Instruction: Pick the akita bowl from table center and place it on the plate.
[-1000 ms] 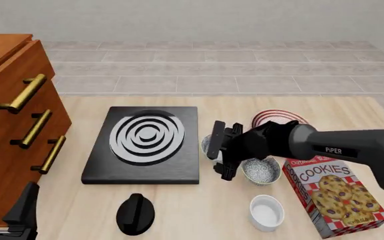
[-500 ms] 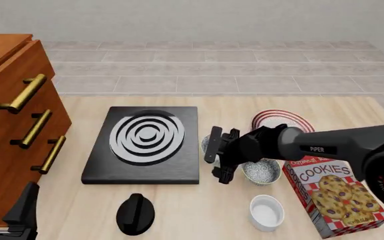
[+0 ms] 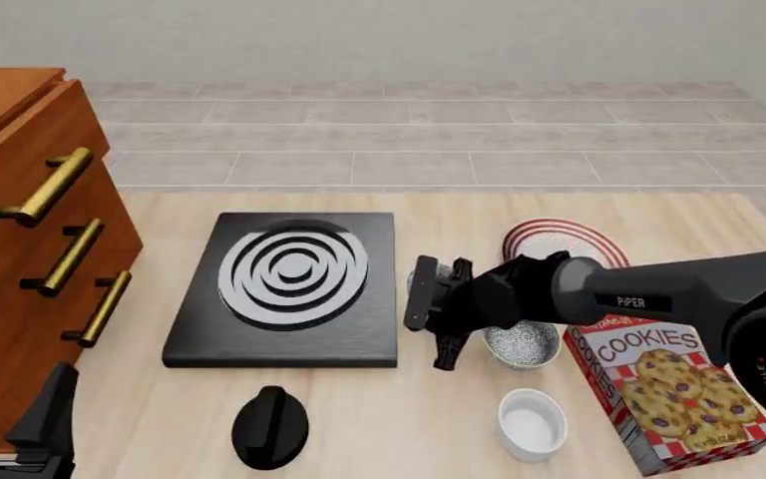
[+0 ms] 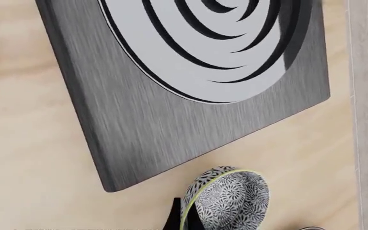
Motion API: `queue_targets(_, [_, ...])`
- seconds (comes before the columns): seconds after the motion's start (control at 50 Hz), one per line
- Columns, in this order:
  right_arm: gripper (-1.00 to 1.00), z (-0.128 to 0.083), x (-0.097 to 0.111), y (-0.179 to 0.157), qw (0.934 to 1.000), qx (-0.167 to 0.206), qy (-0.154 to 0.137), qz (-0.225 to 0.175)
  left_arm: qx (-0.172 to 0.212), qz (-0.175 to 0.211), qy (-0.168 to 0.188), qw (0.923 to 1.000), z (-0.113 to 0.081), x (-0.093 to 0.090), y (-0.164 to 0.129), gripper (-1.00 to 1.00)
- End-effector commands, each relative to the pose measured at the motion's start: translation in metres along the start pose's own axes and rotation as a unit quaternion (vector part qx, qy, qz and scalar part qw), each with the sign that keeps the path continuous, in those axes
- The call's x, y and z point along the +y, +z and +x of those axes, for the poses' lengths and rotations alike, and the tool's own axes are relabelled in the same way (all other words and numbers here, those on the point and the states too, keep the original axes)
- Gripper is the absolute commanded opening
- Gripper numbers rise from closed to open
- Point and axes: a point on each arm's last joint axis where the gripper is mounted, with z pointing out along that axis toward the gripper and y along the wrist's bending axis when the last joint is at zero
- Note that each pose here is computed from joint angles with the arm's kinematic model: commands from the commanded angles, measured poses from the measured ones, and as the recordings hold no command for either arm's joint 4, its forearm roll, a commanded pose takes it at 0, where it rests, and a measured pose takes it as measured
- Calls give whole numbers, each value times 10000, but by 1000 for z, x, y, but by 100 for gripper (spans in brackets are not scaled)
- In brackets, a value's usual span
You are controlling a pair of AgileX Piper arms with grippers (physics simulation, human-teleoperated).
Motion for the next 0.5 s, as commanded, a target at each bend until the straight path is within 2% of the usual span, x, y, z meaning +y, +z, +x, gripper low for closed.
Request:
queue_targets(0.02, [-100,-6,-6,-10,9997,-124,-139,152,0,0,0,10000,0,0,0,100])
queue_targets(0.26, [-100,-8,-16,-25,9995,-154,-113,236,0,0,1,10000,0,0,0,100])
queue_targets(0.5, [-100,-15,-23,-54,9988,-243,-234,346,1,0,-1,10000,0,0,0,100])
